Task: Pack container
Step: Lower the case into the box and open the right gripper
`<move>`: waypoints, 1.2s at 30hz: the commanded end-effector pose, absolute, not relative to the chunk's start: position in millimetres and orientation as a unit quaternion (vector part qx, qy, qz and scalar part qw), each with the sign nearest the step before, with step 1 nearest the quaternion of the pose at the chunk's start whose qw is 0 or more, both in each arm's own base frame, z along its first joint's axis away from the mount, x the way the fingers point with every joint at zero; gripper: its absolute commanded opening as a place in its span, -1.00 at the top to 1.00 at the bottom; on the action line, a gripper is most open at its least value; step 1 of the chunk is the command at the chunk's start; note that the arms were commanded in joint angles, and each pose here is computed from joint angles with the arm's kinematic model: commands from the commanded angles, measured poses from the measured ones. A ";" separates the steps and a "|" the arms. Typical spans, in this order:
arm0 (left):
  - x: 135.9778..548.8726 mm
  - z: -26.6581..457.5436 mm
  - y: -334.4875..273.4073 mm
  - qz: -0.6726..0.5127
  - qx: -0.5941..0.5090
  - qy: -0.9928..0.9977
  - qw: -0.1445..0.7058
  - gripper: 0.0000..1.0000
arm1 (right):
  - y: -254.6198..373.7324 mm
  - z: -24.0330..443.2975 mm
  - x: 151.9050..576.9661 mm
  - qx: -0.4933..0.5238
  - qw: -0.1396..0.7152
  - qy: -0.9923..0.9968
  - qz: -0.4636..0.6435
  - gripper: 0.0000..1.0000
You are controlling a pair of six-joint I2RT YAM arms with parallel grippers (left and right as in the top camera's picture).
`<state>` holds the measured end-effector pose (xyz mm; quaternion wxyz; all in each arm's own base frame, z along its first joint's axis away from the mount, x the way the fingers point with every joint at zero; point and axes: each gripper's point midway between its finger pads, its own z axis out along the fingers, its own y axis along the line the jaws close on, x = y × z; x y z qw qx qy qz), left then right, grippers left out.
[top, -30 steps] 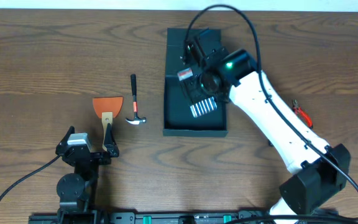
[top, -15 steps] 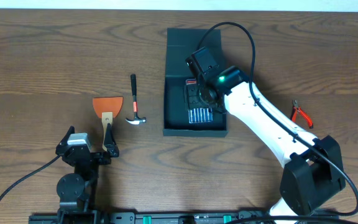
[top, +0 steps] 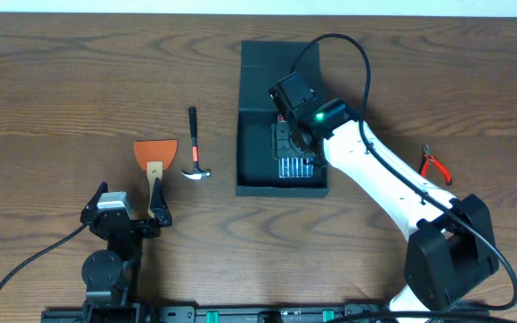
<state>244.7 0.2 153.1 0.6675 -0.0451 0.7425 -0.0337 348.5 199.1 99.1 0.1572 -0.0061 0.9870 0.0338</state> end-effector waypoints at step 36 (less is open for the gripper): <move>244.0 135.1 2.9 -0.024 -0.046 0.761 0.647 -0.97 | 193.7 1.1 342.9 0.001 0.070 0.997 -0.029 -0.07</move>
